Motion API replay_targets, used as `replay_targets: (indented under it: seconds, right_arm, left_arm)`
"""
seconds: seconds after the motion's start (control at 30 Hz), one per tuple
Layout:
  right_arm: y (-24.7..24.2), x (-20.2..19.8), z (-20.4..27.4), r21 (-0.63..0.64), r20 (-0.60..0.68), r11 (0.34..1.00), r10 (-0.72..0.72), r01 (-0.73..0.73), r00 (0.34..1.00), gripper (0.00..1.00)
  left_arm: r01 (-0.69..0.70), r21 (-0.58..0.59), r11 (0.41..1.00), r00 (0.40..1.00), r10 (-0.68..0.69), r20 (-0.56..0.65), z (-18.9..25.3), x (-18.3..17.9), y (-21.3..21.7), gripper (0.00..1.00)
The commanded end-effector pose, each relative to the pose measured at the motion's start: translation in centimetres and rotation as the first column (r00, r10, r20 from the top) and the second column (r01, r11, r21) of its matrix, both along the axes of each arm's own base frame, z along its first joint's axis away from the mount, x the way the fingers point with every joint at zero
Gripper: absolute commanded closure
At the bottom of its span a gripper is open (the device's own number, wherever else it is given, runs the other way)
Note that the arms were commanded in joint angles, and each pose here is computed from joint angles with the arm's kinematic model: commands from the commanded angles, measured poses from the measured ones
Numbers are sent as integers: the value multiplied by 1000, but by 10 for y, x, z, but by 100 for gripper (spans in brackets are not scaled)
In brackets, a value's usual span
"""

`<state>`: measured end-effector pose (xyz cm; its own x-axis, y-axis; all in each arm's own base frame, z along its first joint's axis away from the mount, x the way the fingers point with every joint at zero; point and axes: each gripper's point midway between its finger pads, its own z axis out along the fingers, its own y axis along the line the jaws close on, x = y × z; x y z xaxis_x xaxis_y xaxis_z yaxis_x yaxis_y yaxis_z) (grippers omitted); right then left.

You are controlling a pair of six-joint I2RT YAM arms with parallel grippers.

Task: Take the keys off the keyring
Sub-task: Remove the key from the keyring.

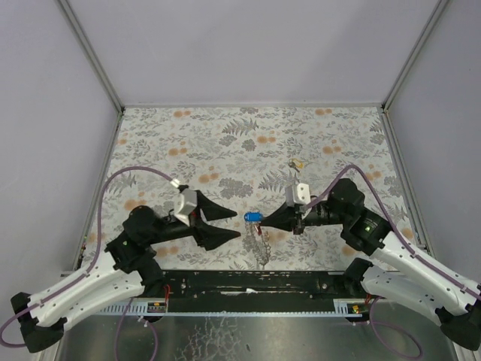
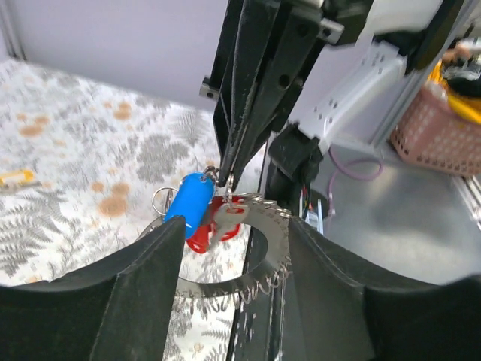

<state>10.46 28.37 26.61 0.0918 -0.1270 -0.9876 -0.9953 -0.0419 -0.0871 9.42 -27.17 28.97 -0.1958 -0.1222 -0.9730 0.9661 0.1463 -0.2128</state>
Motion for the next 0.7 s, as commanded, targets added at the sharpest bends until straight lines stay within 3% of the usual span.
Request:
replay_targets:
  seconds: [0.0, 0.23, 0.67]
  right_arm:
    - [-3, -2, 60, 235, 52, 972, 4, -16, 999, 100]
    - [-11, 0, 89, 426, 92, 905, -33, -9, 995, 100]
    - [-11, 3, 74, 384, 74, 923, -44, 12, 996, 100]
  left_arm:
    - [-97, -182, 979, 995, 102, 17, 37, 7, 17, 43]
    - [-24, -238, 971, 999, 16, -34, 33, 3, 1, 50]
    - [-19, -186, 982, 999, 12, -37, 35, 23, -26, 55]
